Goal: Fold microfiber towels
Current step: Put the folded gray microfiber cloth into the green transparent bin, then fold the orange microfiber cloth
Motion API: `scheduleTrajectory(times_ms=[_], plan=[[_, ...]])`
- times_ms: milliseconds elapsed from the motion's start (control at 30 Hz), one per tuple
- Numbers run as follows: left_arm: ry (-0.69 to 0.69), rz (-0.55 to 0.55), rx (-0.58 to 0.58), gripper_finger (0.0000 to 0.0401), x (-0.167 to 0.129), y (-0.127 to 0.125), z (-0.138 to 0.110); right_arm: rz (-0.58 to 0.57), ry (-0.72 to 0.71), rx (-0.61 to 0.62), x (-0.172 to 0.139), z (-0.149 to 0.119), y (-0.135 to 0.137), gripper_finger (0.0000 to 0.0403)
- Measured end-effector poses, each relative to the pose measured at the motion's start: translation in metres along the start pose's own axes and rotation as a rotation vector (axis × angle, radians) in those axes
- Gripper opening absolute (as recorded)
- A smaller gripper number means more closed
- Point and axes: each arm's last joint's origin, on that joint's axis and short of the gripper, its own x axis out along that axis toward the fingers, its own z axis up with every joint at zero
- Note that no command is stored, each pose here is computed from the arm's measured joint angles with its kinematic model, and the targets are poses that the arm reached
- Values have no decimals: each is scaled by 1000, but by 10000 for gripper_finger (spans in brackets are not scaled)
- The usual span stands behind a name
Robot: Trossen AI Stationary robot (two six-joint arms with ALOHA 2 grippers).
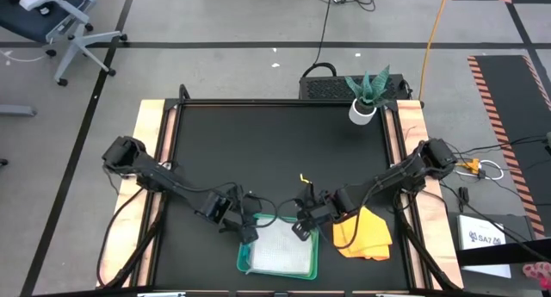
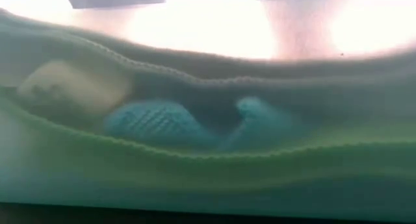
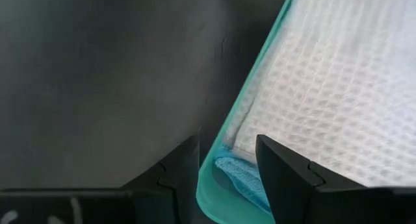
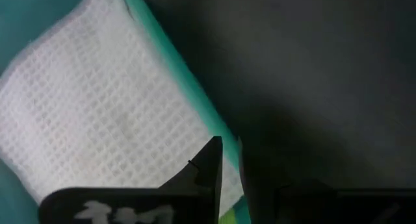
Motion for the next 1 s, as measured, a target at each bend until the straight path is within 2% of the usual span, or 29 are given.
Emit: scheduleTrajectory(times_ms=[300,467,633,767,1000], plan=[[57,39,21,154,20,-2,-8,21,25,8,0,-3,2,40],[54,53,36,154,20,0,-6,30,23,3,5,-13,-2,40],[114,56,46,154,20,3,-10,67,28,-7,2,-20,0,40],[123,50,57,154,6,5,-11,73,-40,-23,-14,-10,-3,40],[-42,92,41,154,-26,18,5,64,-76,-23,-28,9,-15,40]])
